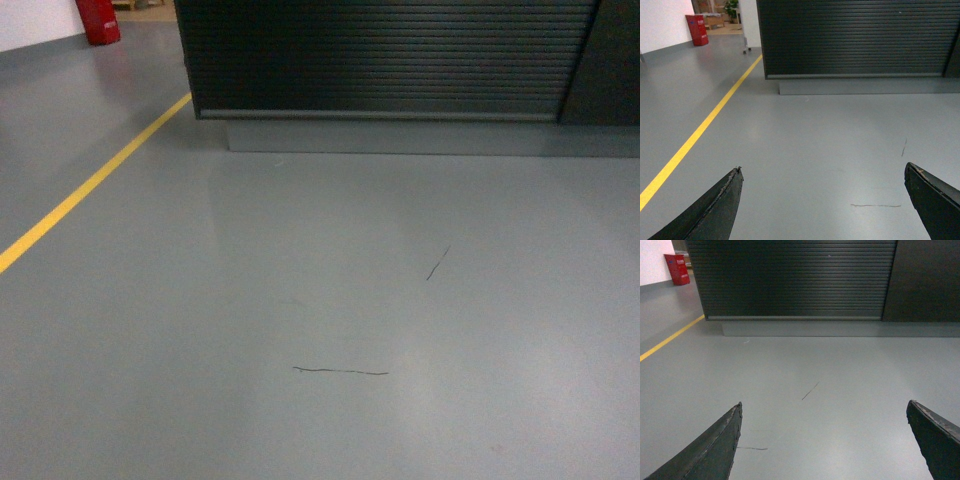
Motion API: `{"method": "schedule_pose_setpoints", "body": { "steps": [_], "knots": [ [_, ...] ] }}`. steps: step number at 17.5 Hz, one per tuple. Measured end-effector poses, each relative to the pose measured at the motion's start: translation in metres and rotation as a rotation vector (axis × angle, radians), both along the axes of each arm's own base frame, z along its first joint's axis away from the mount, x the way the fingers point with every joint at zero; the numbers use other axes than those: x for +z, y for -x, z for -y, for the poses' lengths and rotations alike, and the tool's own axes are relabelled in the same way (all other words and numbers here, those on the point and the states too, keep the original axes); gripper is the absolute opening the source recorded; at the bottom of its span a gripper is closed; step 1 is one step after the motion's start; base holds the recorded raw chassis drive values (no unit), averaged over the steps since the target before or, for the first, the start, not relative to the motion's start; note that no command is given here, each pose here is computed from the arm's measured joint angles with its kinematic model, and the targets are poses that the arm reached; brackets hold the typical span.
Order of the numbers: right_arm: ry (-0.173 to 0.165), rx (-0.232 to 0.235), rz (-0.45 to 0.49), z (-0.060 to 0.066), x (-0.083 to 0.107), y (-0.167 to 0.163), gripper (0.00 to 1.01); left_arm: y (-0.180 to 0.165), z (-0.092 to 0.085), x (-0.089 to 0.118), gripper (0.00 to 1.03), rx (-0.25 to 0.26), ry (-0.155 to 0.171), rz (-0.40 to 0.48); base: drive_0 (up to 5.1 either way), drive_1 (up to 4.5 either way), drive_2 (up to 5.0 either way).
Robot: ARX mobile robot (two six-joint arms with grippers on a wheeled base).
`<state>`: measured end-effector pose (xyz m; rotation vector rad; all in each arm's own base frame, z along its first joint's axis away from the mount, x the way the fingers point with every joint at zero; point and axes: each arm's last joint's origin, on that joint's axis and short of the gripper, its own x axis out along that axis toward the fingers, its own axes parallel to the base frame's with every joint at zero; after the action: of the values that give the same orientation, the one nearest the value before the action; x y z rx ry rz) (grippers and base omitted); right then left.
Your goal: Place dark red mango on scale at checkout
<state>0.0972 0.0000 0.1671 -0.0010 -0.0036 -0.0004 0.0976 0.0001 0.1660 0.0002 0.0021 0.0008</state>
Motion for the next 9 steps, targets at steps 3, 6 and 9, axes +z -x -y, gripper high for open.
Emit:
{"method": "schedule_pose_setpoints", "body": {
  "steps": [3,6,9],
  "knots": [
    [0.000,0.000,0.000,0.0000,0.0000,0.0000,0.98,0.0000,0.0000,0.0000,0.98,0.000,0.000,0.000,-0.1,2.39,-2.5],
    [0.000,0.000,0.000,0.0000,0.0000,0.0000,0.98,0.0000,0.0000,0.0000,0.98,0.000,0.000,0.000,0.0,2.45,-2.5],
    [0.000,0.000,0.000,0.0000,0.0000,0.0000,0.98,0.0000,0.0000,0.0001,0.98,0.000,0.000,0.001,0.0,2.45,-2.5]
  ]
}}
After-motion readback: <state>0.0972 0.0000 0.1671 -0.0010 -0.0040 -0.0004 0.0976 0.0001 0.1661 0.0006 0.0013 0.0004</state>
